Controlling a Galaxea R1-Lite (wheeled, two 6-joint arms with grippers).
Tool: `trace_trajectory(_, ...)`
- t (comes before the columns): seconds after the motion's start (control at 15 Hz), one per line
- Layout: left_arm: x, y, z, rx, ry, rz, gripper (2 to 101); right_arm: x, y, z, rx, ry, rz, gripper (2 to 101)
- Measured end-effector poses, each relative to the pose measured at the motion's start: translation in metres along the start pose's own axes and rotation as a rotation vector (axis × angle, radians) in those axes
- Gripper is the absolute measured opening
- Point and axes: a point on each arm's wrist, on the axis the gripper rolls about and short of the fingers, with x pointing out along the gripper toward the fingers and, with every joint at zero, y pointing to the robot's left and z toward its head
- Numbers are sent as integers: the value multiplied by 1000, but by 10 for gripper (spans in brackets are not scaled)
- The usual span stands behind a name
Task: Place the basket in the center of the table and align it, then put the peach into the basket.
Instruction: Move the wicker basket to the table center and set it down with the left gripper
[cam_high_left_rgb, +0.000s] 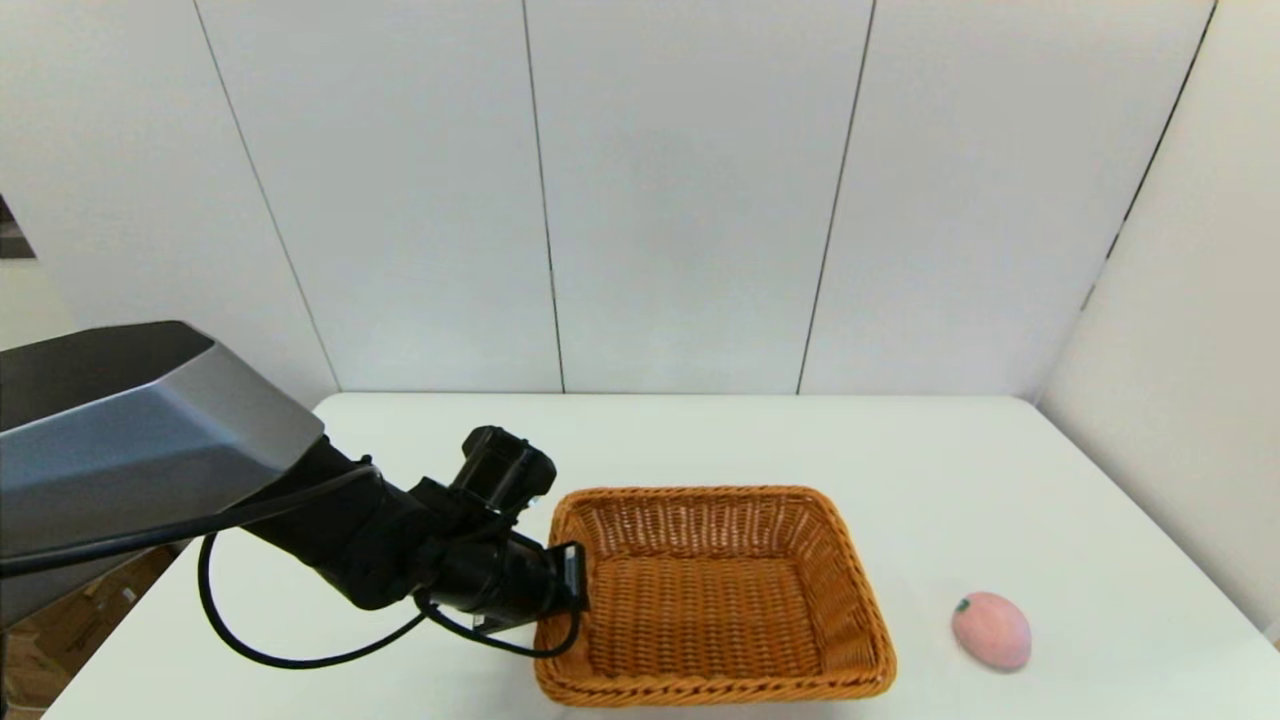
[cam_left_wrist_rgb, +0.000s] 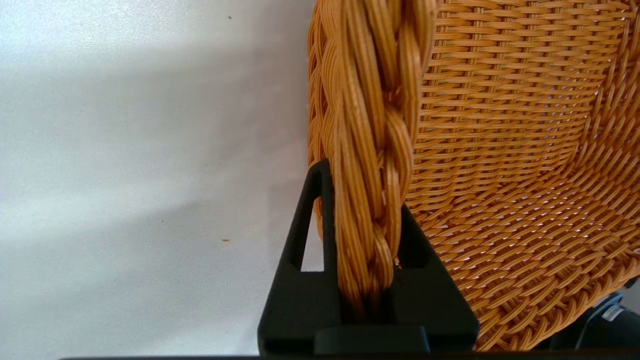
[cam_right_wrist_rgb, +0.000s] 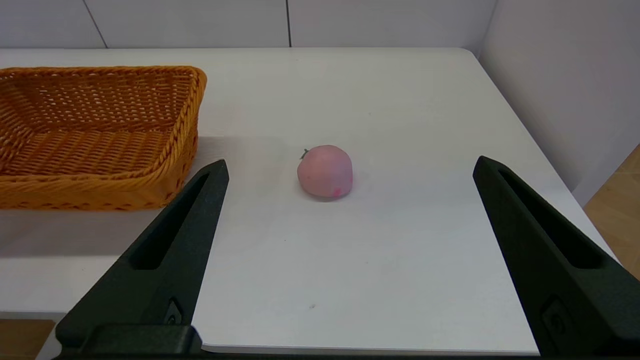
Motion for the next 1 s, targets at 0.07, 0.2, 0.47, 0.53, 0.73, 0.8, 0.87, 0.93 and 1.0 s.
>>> trace_trajectory(0.07, -1, 0, 0, 2, -2, -1, 138, 0, 0, 0, 0, 0, 0, 971)
trace_trajectory(0.2, -3, -1, 0, 7, -5, -4, 138, 0, 0, 0, 0, 0, 0, 971)
trace_trajectory(0.47, -5, 0, -2, 30, -1, -2, 138, 0, 0, 0, 0, 0, -1, 971)
trace_trajectory(0.53, -5, 1, -2, 29, 0, -1, 138, 0, 0, 0, 1, 0, 0, 971)
trace_trajectory(0.73, -5, 1, -2, 26, 0, -1, 138, 0, 0, 0, 0, 0, 0, 971)
trace_trajectory(0.8, -5, 1, -2, 24, 0, -1, 138, 0, 0, 0, 0, 0, 0, 971)
trace_trajectory(0.87, -5, 1, -2, 22, 0, -1, 138, 0, 0, 0, 0, 0, -1, 971)
trace_trajectory(0.93, -5, 1, -2, 20, 1, 1, 138, 0, 0, 0, 0, 0, 0, 971)
trace_trajectory(1.0, -4, 1, -2, 20, 1, 1, 138, 0, 0, 0, 0, 0, 0, 971)
